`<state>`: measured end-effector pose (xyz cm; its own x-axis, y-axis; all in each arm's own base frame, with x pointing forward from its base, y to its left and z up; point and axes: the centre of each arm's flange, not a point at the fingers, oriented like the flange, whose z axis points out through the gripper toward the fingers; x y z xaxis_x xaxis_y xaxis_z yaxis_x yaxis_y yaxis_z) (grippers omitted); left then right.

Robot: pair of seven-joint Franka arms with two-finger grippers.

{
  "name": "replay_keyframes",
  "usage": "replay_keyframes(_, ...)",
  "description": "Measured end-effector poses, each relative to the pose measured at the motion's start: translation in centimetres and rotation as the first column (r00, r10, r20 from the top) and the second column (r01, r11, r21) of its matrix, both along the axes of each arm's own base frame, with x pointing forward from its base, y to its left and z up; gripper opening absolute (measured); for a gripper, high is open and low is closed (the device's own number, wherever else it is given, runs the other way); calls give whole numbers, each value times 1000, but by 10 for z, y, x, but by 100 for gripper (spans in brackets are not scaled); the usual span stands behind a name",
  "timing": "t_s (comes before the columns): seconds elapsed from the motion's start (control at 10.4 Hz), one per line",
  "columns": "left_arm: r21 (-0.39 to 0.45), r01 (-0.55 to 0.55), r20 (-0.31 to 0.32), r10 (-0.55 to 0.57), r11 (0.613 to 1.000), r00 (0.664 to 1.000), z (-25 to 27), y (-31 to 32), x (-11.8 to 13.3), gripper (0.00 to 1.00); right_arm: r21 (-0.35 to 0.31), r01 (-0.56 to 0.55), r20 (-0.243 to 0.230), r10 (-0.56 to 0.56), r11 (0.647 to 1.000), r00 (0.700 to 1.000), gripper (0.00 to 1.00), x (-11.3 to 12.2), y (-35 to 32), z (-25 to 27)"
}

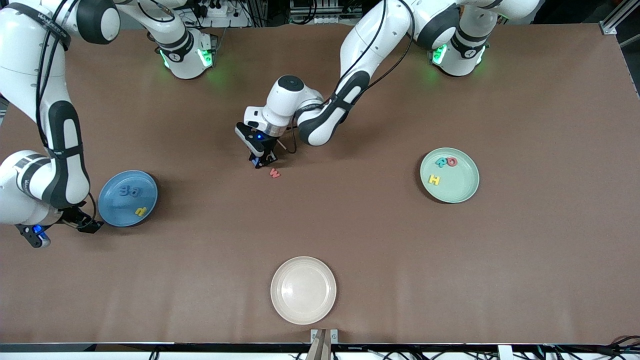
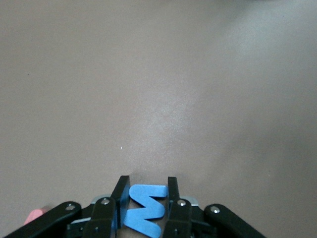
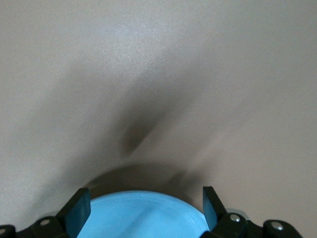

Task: Sort upper and lower case letters into plates
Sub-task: 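Lower the left gripper onto the blue M and close on it, then carry the blue M to the green plate while the right gripper reaches m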

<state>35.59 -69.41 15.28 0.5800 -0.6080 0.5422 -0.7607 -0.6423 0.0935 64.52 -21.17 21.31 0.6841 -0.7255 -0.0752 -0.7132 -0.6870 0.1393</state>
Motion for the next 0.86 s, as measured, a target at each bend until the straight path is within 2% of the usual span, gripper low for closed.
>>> replay_keyframes(0.29,-13,-20,7,20,1000,1000,24,-2,9,35,3,-11,-2,11,1000,1000,100,2,8,0)
replay_keyframes(0.57,68,-64,-20,65,996,998,48,4,20,35,18,-40,-12,40,999,999,100,8,31,8)
replay_keyframes(0.86,140,-87,-49,95,986,994,60,52,50,35,42,-75,5,74,996,997,100,21,85,44)
